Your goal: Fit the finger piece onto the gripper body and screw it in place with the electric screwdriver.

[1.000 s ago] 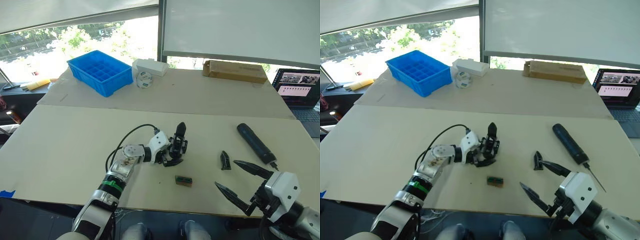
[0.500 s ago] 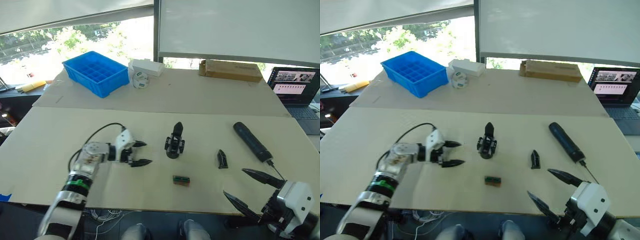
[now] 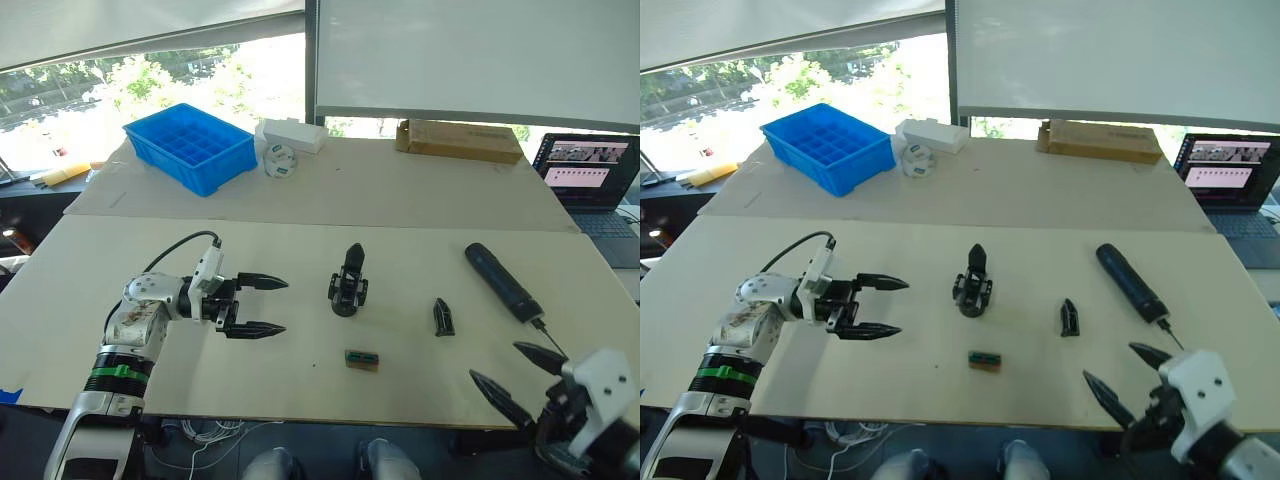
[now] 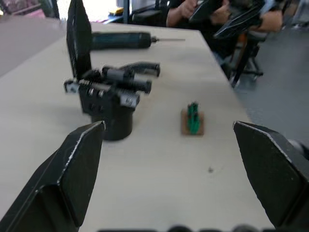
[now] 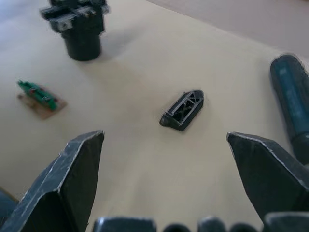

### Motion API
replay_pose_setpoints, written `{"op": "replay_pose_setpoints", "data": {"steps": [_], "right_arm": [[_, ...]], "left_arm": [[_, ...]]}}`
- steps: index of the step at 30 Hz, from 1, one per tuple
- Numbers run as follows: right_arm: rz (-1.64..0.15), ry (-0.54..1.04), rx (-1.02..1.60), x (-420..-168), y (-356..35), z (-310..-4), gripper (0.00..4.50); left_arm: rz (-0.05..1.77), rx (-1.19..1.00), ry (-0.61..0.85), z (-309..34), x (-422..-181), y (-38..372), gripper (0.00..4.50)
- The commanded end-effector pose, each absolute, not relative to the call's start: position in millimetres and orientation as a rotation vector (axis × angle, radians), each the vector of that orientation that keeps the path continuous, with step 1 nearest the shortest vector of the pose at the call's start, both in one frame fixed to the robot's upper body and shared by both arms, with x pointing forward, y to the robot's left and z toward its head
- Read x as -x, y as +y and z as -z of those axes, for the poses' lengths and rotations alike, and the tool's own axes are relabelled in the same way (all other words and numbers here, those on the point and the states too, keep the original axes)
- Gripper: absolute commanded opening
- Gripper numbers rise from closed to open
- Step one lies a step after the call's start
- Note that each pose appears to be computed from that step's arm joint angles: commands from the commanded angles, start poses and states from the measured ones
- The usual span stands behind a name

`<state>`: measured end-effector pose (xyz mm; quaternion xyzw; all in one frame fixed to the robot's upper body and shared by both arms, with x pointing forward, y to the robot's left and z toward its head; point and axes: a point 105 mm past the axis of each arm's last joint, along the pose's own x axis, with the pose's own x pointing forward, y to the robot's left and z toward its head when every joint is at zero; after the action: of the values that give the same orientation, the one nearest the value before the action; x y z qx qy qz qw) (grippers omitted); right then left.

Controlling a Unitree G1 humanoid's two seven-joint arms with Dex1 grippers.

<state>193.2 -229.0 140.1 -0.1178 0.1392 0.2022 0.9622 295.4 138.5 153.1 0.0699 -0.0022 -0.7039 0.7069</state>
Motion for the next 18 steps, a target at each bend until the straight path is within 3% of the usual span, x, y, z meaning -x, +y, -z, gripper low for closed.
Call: {"op": "replay_pose_setpoints", "data": {"steps": [1, 3, 10, 18], "right_arm": [[-0.377, 0.552, 0.234, -205, -229, -135, 4.5], [-0.375, 0.698, 0.284, -208, -231, -130, 4.5], [-0.162, 0.706, 0.124, -266, -231, -124, 4.5], [-0.053, 0.782, 0.04, -277, -227, -97, 4.5]], "left_arm": [[1.621, -0.133, -0.074, -184, -290, 123, 4.49], [1.638, -0.122, -0.074, -188, -288, 118, 4.49], [1.665, -0.116, -0.099, -197, -286, 107, 4.49], [1.662, -0.13, -0.101, -197, -281, 108, 4.49]]}}
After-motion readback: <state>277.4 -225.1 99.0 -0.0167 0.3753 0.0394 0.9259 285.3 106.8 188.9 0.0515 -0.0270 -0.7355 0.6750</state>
